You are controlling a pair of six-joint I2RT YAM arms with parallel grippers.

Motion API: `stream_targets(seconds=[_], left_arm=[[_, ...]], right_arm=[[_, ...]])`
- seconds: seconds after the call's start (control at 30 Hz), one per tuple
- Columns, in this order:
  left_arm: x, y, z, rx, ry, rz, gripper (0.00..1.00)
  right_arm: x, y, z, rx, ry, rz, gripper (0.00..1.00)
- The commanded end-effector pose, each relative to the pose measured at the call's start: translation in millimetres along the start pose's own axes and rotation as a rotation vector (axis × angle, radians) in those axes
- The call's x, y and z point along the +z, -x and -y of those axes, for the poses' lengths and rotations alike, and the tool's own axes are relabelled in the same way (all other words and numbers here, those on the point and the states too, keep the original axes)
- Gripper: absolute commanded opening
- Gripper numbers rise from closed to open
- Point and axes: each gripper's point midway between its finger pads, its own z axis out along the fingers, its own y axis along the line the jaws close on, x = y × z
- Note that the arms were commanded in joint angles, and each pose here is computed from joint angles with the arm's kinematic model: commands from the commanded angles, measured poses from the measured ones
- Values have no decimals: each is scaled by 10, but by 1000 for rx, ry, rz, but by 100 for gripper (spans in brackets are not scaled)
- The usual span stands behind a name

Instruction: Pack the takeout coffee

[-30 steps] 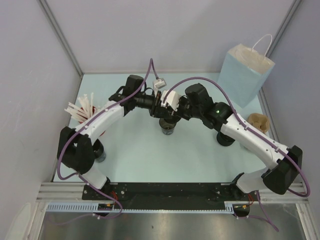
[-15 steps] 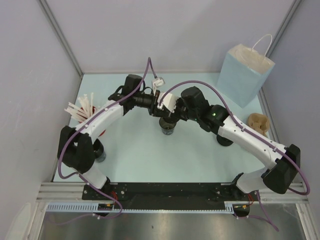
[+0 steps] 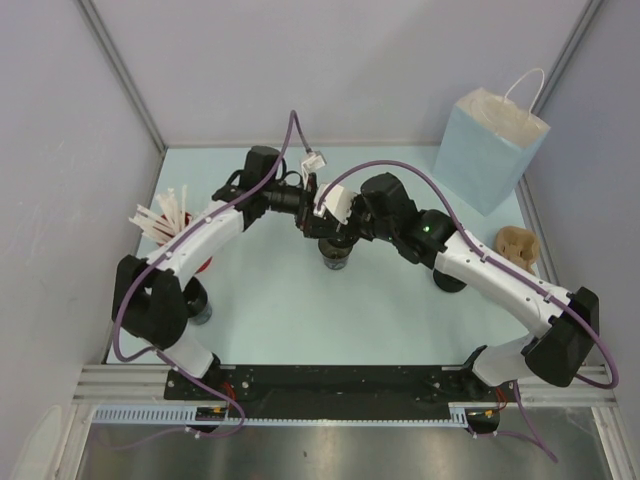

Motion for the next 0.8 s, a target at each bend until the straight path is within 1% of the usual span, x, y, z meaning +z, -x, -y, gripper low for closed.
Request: stream_targets(seconds=[0.0, 0.1, 0.13, 0.17, 0.23, 0.27, 0.33, 0.37, 0.4, 0.47, 0.57, 0.6, 0.63, 0.67, 0.7, 0.77], left_arm=[[-232, 279, 119, 112, 45, 79, 99], [-391, 347, -29, 139, 140, 106, 100], [-499, 395, -106, 150, 195, 126, 99], [-570, 413, -141, 160, 225, 135, 99], [-751, 468, -249, 213, 309, 156, 99], [-828, 480, -354, 227, 381, 159, 99], [-950, 462, -487, 275, 464, 155, 100], [-1012, 473, -533, 296, 513, 156, 99], [-1038, 429, -584, 306, 534, 149, 100], [-1122, 428, -599, 325, 561, 161, 100], [-1199, 429, -576, 354, 586, 183, 99], [-1204, 408, -578, 361, 590, 191, 99], [-1225, 419, -558, 371, 595, 202, 99], [-1235, 421, -543, 382, 599, 210, 99], [-1254, 422, -500, 406, 604, 226, 99], [-1256, 382, -490, 414, 607, 229, 99]], right_arm=[[-63, 91, -13, 22, 4, 35, 0], [-95, 79, -15, 36, 11, 29, 0], [-98, 69, -13, 49, 14, 25, 0], [-96, 12, 5, 63, 15, 5, 0], [-75, -20, -30, 92, 50, -5, 0], [-44, -91, -57, 127, 80, -46, 0], [0, -167, -47, 175, 126, -86, 0], [-56, -142, -25, 207, 148, -113, 0], [66, -254, -54, 247, 194, -160, 0], [83, -323, -118, 298, 265, -216, 0], [204, -378, -62, 351, 290, -275, 0], [209, -310, 27, 362, 275, -269, 0], [336, -427, 1, 381, 293, -314, 0], [330, -471, -38, 401, 320, -344, 0], [364, -435, 8, 421, 320, -344, 0], [450, -554, -108, 446, 377, -406, 0]])
